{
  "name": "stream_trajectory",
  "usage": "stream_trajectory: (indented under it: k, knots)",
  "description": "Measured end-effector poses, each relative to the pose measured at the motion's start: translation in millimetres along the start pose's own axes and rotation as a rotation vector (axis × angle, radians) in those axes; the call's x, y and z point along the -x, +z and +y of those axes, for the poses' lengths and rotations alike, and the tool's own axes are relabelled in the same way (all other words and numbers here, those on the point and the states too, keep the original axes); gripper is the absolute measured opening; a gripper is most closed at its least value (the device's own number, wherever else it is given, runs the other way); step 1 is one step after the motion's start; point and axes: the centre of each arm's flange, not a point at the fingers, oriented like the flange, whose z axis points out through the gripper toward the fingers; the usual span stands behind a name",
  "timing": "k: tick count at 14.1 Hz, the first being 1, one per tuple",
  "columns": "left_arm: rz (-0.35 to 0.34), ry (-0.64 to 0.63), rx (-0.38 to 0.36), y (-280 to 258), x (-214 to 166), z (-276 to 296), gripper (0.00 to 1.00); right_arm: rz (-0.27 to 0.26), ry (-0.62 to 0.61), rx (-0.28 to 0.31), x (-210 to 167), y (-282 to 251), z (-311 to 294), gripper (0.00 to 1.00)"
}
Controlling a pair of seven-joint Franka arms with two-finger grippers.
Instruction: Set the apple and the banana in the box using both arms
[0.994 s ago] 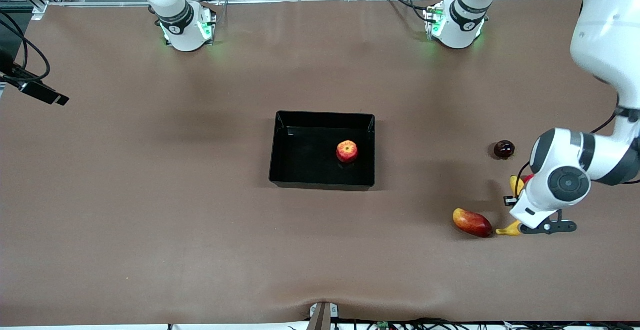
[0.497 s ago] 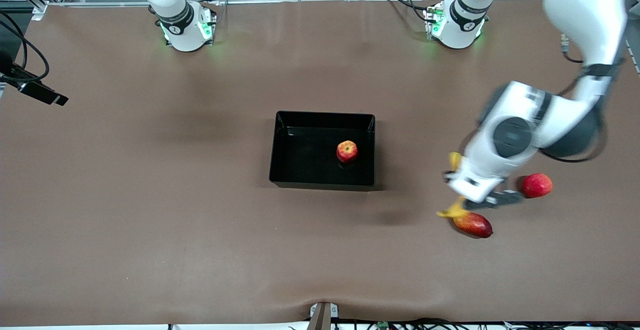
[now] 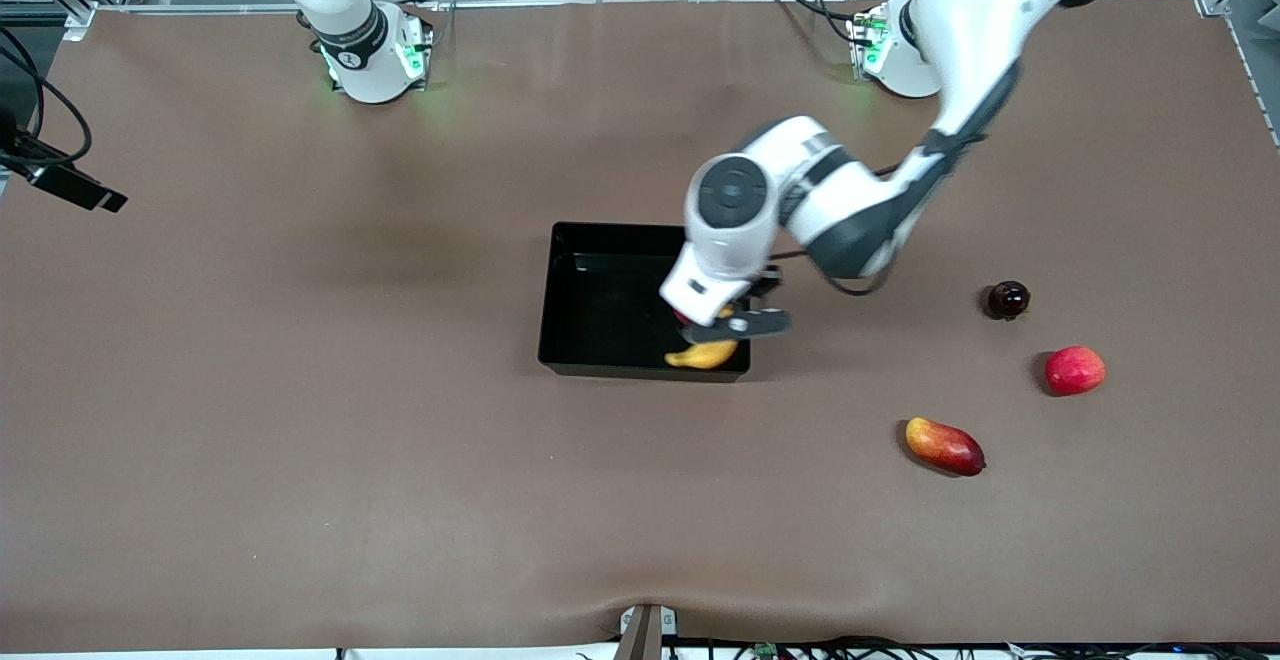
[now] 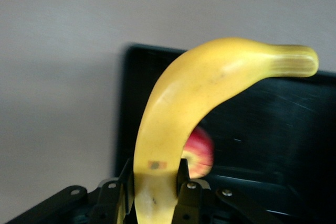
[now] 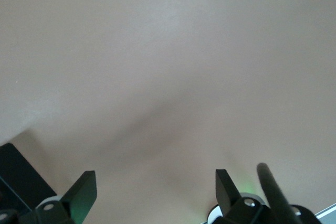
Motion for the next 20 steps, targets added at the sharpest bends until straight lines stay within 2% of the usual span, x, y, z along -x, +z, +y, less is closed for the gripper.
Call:
stream_trajectory:
  k: [2, 7, 10, 12, 14, 17, 19, 20]
  knots:
    - [0.022, 0.002, 0.043, 23, 18, 36, 0.34, 0.006, -0.046, 0.004, 11, -2, -22, 1.00]
    - [0.110, 0.048, 0.054, 73, 43, 81, 0.34, 0.016, -0.100, 0.005, 25, -6, -48, 1.00]
    - [0.106, 0.058, 0.087, 100, 46, 90, 0.34, 0.019, -0.104, -0.006, 27, -7, -52, 1.00]
    - [0.103, 0.066, 0.082, 114, 50, 94, 0.34, 0.022, -0.095, -0.011, 29, -9, -56, 1.00]
    - [0.120, 0.070, 0.078, 112, 46, 93, 0.49, 0.019, -0.090, -0.011, 28, -7, -56, 1.00]
    - [0.159, 0.028, 0.059, 75, 17, 77, 0.81, 0.026, -0.079, -0.015, 23, -7, -55, 1.00]
    - [0.199, -0.040, 0.025, 10, -20, 37, 0.99, 0.040, -0.069, -0.025, 20, -15, -52, 1.00]
    - [0.225, -0.068, 0.011, -33, -39, 8, 1.00, 0.046, -0.065, -0.029, 19, -19, -50, 1.00]
